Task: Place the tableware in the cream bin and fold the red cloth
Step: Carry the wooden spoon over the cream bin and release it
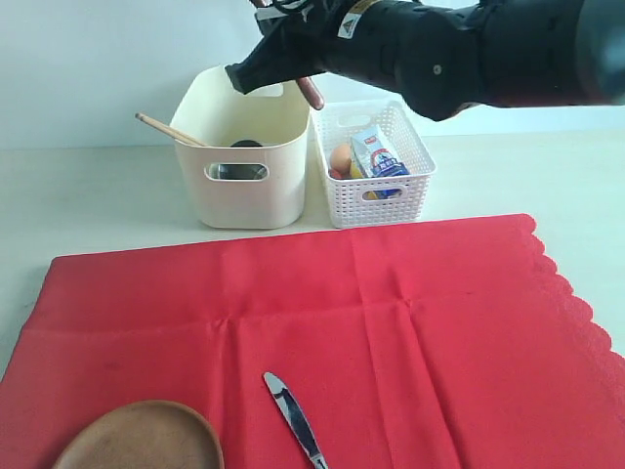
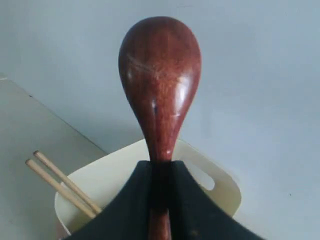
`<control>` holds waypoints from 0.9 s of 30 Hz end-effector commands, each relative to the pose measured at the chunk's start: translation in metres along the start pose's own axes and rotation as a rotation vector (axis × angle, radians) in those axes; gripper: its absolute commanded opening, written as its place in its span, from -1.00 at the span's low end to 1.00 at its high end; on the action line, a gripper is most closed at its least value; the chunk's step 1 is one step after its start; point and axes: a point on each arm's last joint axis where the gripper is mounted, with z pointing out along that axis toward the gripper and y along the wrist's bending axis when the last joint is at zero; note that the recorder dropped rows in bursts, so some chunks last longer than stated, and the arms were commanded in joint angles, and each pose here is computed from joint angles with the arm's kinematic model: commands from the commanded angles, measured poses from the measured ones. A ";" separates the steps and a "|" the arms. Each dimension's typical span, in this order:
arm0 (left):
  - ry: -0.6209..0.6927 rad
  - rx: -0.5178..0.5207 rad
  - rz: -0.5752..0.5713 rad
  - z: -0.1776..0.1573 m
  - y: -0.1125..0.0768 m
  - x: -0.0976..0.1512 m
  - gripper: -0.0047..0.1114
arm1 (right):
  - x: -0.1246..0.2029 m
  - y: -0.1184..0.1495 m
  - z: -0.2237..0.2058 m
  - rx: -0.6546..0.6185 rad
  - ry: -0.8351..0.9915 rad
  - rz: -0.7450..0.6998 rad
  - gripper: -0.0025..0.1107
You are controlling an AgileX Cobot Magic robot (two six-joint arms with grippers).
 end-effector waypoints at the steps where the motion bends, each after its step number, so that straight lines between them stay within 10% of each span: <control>1: -0.011 0.001 0.005 0.000 0.000 0.000 -0.92 | -0.002 -0.001 0.019 0.012 -0.048 0.015 -0.96; 27: -0.011 0.001 0.005 0.000 0.000 0.000 -0.92 | 0.066 -0.016 0.072 0.097 -0.252 0.342 -0.96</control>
